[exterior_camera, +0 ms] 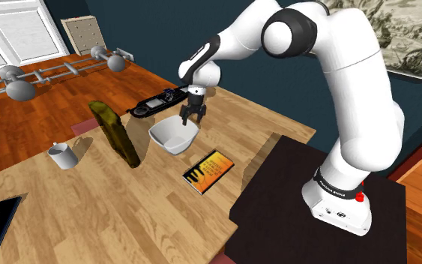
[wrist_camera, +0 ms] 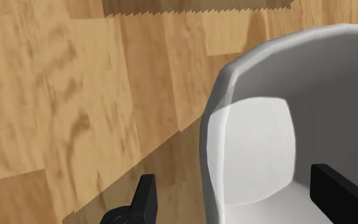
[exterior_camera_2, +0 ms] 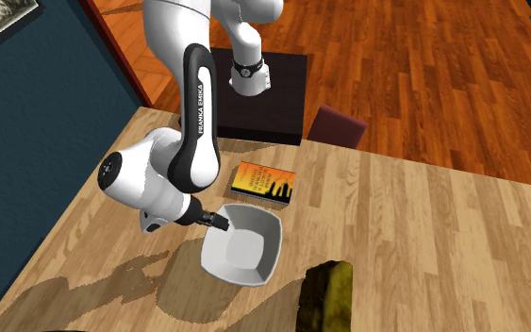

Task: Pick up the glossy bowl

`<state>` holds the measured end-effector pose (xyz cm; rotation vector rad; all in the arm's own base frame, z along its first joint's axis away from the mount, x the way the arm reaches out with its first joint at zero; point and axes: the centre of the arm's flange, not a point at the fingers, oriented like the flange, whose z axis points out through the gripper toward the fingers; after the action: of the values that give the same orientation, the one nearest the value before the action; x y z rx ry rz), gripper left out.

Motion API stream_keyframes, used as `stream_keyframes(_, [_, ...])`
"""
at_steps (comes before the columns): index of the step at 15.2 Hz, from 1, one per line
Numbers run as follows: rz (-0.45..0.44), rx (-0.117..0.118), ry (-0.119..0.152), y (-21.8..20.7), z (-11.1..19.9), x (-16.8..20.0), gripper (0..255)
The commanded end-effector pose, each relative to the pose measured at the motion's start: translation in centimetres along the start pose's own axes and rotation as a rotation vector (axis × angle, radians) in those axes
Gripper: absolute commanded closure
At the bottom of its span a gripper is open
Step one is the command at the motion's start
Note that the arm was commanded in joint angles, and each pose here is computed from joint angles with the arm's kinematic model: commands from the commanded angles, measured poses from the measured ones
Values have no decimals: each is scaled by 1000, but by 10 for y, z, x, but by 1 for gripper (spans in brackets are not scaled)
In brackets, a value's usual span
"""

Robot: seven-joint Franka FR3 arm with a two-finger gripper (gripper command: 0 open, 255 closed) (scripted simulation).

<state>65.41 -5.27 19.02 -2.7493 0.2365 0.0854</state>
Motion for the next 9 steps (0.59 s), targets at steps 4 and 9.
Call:
stream_keyframes(4, [0,0,0,9,23,3,0])
stream_keyframes(9, [0,0,1,8,24,2,255])
